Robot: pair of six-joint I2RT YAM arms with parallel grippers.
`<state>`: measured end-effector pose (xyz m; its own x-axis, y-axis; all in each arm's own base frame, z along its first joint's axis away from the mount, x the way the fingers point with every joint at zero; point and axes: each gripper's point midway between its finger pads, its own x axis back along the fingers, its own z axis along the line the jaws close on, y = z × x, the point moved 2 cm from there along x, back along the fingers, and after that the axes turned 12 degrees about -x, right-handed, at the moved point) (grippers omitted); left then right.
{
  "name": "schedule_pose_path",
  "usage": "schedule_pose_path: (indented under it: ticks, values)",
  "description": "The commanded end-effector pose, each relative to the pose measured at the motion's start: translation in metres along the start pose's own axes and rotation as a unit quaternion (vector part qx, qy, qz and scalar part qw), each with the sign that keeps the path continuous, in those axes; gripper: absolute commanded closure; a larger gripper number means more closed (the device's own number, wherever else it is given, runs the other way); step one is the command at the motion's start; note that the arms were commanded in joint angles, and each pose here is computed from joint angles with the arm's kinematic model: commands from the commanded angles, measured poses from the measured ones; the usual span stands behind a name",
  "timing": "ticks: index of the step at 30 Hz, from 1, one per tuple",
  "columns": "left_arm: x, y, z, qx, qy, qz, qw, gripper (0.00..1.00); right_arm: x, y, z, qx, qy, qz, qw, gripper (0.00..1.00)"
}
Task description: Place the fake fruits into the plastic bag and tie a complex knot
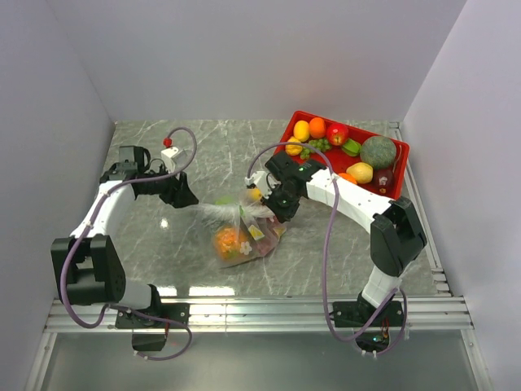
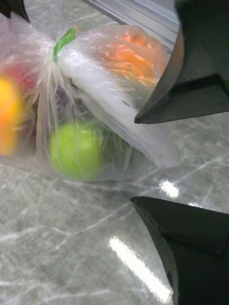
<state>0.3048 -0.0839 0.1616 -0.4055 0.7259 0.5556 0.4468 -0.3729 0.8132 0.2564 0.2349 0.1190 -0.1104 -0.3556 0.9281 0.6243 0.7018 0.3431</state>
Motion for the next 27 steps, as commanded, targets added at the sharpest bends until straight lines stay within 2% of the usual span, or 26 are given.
schedule_pose_path:
  ticks: [1,8,12,14,15,16,18,19,22,27]
  values:
    - [-0.006,0.000,-0.008,-0.023,-0.024,-0.013,0.999,0.32,0.013,0.011,0.001,0.002,-0.012,-0.038,0.999,1.00]
    - [-0.019,-0.025,-0.006,-0.018,-0.035,0.014,0.999,0.35,0.016,0.016,-0.002,-0.003,-0.024,-0.052,0.998,1.00]
    - [-0.023,-0.029,-0.007,-0.014,-0.047,0.012,0.999,0.42,0.017,0.016,-0.006,-0.010,-0.040,-0.060,0.997,1.00]
    - [-0.023,-0.029,-0.008,-0.014,-0.048,0.006,0.999,0.48,0.018,0.016,-0.007,-0.012,-0.044,-0.063,0.997,1.00]
    - [-0.024,-0.029,-0.009,-0.016,-0.049,0.005,0.999,0.52,0.019,0.016,-0.008,-0.015,-0.047,-0.065,0.997,1.00]
    - [-0.024,-0.030,-0.010,-0.012,-0.048,0.006,0.999,0.61,0.019,0.016,-0.008,-0.015,-0.049,-0.066,0.997,1.00]
    - [-0.023,-0.030,-0.009,-0.015,-0.048,0.010,0.999,0.67,0.021,0.018,-0.010,-0.018,-0.057,-0.074,0.995,1.00]
    - [-0.023,-0.032,-0.010,-0.018,-0.050,0.012,0.998,0.80,0.022,0.018,-0.011,-0.019,-0.061,-0.076,0.995,1.00]
    - [-0.019,-0.034,-0.007,-0.007,-0.039,0.023,0.999,1.00,0.025,0.017,-0.015,-0.022,-0.073,-0.081,0.994,1.00]
    - [0.008,-0.027,0.028,0.008,0.077,0.036,0.996,1.00,0.034,0.006,-0.024,-0.033,-0.093,-0.081,0.992,1.00]
